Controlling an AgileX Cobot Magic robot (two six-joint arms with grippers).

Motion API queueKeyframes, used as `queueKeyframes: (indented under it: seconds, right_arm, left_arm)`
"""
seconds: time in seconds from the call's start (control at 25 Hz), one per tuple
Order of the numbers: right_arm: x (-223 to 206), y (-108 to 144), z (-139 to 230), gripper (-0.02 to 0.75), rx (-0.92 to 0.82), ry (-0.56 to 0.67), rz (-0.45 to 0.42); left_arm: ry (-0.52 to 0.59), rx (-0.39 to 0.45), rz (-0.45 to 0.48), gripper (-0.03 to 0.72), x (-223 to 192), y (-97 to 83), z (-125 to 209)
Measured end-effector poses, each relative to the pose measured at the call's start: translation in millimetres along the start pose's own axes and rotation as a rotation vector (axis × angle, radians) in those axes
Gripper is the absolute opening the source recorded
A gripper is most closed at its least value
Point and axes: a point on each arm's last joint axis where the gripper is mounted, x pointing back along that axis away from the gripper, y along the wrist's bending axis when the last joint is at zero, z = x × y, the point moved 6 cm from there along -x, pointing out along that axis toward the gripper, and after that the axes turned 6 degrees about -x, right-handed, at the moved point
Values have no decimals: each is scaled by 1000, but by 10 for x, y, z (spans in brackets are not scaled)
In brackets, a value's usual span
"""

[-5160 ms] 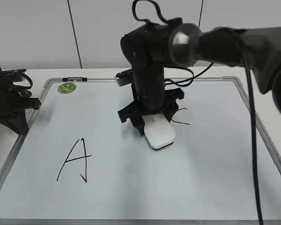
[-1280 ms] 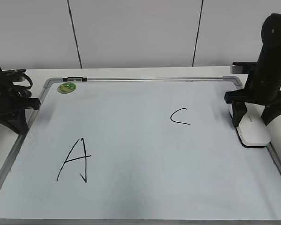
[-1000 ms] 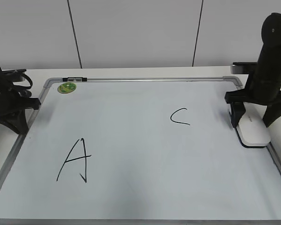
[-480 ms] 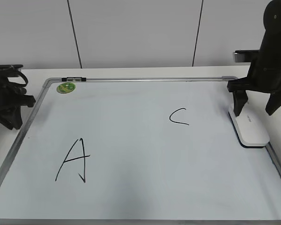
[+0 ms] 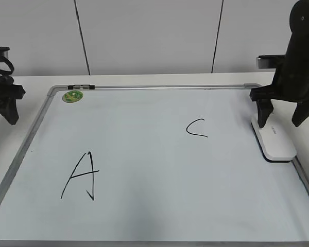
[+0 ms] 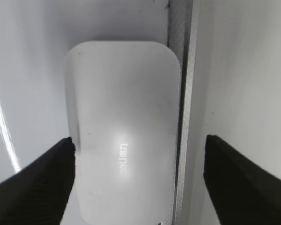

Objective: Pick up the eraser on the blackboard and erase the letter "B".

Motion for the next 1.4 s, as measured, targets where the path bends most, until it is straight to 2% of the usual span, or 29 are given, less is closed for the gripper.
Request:
queueKeyframes:
  seconds: [0.24,0.4,0.6,0.72,0.96,1.2,1.4]
  right_arm:
    - [0,21,3,561,-8,2,-14]
    - [84,46,7,545,-14,-14,-35]
    - [469,78,126,542,-18,-87,-48]
    - [685,133,348,543,-4,-111,-55]
    - [906,148,730,542,4,-169,-73]
    - [1059,179,1178,542,47,-207,-81]
    - [1020,156,1793,542,125,-208,-62]
  left_arm:
    - [54,23,46,433,102,-76,105]
    - [96,28,63,433,154,-105,179]
    - [21,30,71,434,523,-143,252]
    - [-25,34,71,434,705,-176,478]
    - [-38,29,54,434,862,-216,1103]
    - [-200,2,-1,434,1269,-209,1549]
    - [-349,-23,-63,434,1570,-188,1939]
